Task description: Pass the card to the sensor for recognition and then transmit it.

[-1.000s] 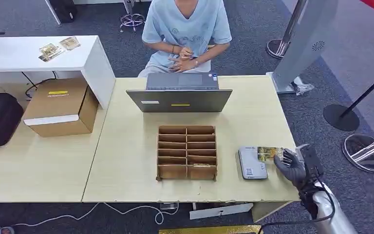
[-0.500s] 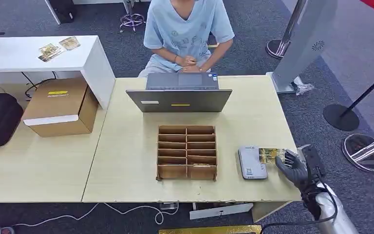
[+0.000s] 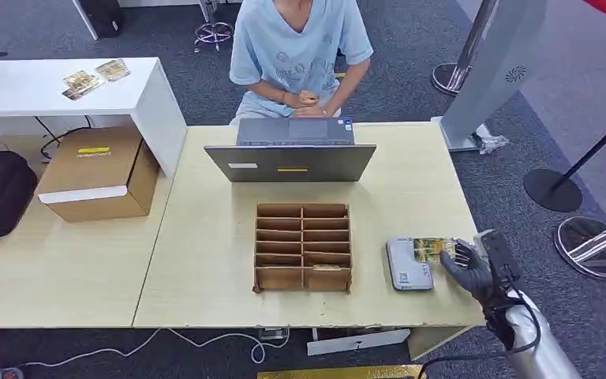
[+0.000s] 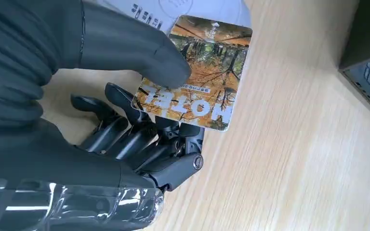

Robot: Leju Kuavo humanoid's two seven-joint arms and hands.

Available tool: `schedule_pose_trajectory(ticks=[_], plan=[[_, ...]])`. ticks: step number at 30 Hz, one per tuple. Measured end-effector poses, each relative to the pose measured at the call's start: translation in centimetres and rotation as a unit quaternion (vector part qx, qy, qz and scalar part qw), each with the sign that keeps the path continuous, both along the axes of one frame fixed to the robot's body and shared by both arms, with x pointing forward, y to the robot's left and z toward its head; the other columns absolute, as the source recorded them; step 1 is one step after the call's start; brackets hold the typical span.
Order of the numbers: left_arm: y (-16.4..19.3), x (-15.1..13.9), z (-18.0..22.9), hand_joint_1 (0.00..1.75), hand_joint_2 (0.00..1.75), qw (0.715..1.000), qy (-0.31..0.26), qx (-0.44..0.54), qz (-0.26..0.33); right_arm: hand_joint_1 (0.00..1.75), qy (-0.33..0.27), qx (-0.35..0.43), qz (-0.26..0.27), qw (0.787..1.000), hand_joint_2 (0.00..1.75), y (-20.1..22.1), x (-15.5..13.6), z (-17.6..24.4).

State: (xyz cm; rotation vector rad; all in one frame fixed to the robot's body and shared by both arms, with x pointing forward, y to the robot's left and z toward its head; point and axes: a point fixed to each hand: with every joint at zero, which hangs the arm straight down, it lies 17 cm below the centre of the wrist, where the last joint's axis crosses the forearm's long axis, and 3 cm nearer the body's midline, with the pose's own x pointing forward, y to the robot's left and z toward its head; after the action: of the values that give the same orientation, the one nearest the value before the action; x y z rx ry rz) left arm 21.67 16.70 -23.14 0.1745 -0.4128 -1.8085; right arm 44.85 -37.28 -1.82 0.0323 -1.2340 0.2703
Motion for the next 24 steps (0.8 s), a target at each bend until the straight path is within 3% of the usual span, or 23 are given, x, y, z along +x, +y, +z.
schedule_pose_trajectory(ticks=[24], plan=[[0.5,0.0,-0.1,0.00,0.00,0.998,0.008,-0.007,0.055,1.75,0.035,-0.013,0.053,0.998,1.75,2.6,0.5,-1.2]])
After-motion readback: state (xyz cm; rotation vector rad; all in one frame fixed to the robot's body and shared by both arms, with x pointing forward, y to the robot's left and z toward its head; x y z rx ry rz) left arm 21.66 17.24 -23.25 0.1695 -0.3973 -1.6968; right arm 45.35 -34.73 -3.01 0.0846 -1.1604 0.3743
